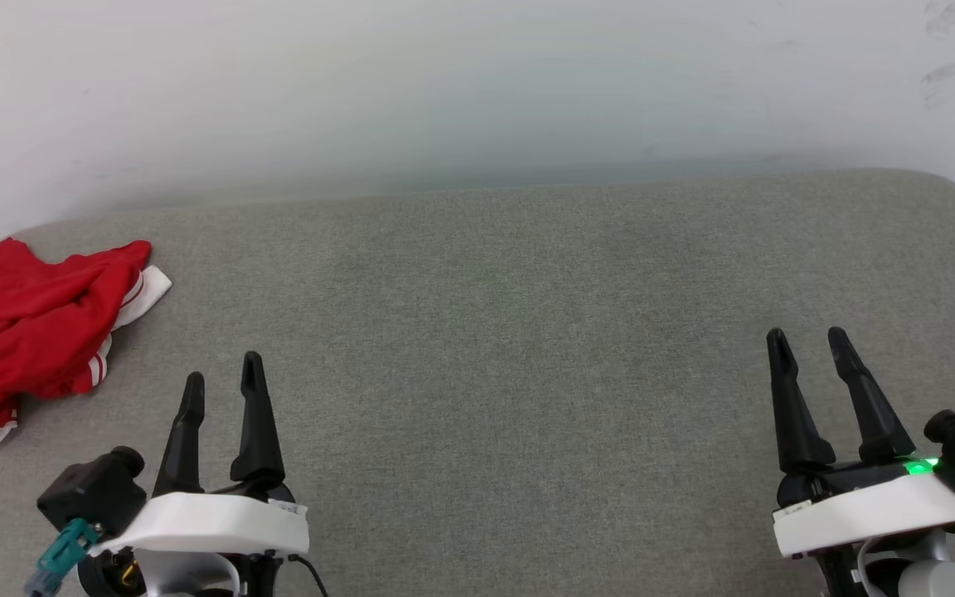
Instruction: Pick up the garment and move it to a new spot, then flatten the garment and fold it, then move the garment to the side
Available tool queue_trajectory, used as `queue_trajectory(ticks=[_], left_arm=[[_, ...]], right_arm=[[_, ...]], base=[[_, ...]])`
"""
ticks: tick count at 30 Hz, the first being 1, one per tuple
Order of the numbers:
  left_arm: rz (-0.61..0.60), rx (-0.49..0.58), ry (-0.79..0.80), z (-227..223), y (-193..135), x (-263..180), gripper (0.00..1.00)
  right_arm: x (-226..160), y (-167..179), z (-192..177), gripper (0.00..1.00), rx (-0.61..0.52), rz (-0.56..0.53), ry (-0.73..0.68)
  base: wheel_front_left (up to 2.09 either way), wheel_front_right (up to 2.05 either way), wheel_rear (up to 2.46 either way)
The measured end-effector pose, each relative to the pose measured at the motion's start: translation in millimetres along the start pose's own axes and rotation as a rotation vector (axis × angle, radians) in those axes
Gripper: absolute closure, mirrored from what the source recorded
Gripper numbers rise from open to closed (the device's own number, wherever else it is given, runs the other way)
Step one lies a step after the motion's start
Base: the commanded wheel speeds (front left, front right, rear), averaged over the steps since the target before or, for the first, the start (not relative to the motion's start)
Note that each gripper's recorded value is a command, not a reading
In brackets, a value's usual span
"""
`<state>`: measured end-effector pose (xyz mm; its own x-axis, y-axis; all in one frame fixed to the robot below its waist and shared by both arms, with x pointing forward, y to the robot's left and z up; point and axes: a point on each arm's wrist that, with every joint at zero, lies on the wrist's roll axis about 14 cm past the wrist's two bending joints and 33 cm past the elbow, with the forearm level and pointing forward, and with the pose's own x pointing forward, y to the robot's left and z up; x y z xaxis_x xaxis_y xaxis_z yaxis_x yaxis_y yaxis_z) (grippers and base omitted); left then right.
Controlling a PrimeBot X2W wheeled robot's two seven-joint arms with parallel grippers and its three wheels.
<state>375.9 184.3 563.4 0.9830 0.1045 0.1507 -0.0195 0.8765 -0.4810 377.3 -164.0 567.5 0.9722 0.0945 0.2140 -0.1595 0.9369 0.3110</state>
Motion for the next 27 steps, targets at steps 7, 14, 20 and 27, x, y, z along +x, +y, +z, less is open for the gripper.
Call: queue_trajectory(ticks=[7,14,20,27], left_arm=[[-0.003,0.112,0.026,-11,-1,-6,0.00],[-0.015,0.195,0.057,-25,-1,-13,0.00],[-0.048,0.219,0.105,-42,-3,-22,0.00],[-0.111,0.316,0.069,-37,-14,-21,0.00]], right_arm=[[-2,7,-4,0.00,-0.103,0.032,0.010],[-6,8,-12,0.00,-0.188,0.044,0.029],[-7,12,-14,0.00,-0.248,0.062,0.031],[-7,19,-14,0.00,-0.319,0.091,0.023]], base=[[0.00,0.00,0.00],[0.00,0.00,0.00],[0.00,0.00,0.00],[0.00,0.00,0.00]])
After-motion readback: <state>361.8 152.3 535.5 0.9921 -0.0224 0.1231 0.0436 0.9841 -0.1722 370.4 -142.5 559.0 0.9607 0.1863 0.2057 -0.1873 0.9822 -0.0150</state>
